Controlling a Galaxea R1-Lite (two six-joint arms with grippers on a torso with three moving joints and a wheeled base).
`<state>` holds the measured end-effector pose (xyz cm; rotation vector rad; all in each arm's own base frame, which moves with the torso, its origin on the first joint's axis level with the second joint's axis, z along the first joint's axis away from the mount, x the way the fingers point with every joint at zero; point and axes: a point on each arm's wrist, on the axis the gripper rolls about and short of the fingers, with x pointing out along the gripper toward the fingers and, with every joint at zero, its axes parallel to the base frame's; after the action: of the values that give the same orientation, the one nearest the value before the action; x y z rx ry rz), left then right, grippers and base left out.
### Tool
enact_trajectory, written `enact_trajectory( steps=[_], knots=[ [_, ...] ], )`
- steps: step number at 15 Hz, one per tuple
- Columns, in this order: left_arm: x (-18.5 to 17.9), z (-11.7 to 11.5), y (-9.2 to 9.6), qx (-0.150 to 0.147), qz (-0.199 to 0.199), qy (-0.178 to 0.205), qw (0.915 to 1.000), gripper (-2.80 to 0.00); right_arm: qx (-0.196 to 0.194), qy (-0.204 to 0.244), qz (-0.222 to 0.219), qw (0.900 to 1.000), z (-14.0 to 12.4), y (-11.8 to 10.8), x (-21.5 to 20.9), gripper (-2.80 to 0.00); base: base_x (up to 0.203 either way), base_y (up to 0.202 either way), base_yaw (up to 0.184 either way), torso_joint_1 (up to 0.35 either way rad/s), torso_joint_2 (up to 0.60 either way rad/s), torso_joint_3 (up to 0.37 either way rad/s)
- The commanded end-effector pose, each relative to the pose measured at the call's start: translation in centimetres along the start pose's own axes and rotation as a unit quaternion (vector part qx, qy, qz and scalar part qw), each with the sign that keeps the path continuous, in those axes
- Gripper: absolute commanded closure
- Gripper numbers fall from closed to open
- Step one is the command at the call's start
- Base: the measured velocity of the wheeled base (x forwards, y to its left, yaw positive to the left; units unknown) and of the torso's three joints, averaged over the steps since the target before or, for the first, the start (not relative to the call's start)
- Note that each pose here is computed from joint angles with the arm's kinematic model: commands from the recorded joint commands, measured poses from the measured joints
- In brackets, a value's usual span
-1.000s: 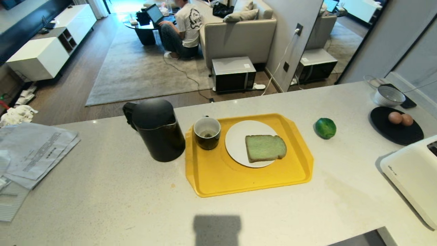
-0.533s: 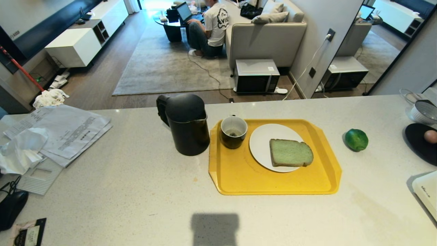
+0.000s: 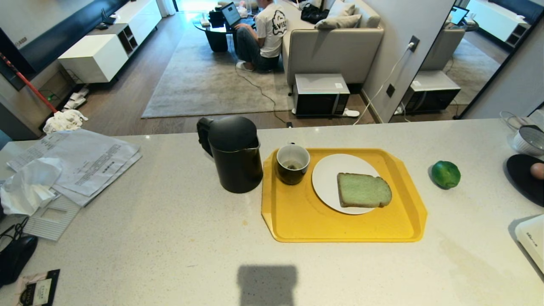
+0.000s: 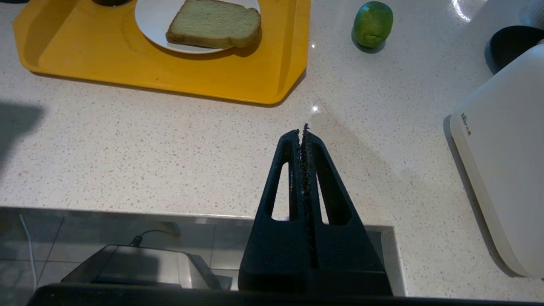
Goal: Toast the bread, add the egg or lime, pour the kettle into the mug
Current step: Pick up the egg
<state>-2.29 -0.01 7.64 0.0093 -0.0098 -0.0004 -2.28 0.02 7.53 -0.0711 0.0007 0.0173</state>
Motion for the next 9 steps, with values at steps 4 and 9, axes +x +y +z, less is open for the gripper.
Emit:
enact_trajectory(
  steps=[4, 9],
  knots=[
    [-0.01, 0.0, 0.0, 0.0, 0.0, 0.0, 1.0, 0.0, -0.001, 0.001, 0.0, 1.0, -0.03, 0.01, 0.01, 0.0, 0.0, 0.0, 0.0, 0.0, 0.0, 0.0],
    [-0.01, 0.0, 0.0, 0.0, 0.0, 0.0, 1.0, 0.0, -0.001, 0.001, 0.004, 1.0, -0.04, 0.02, 0.01, 0.0, 0.0, 0.0, 0.0, 0.0, 0.0, 0.0]
  ],
)
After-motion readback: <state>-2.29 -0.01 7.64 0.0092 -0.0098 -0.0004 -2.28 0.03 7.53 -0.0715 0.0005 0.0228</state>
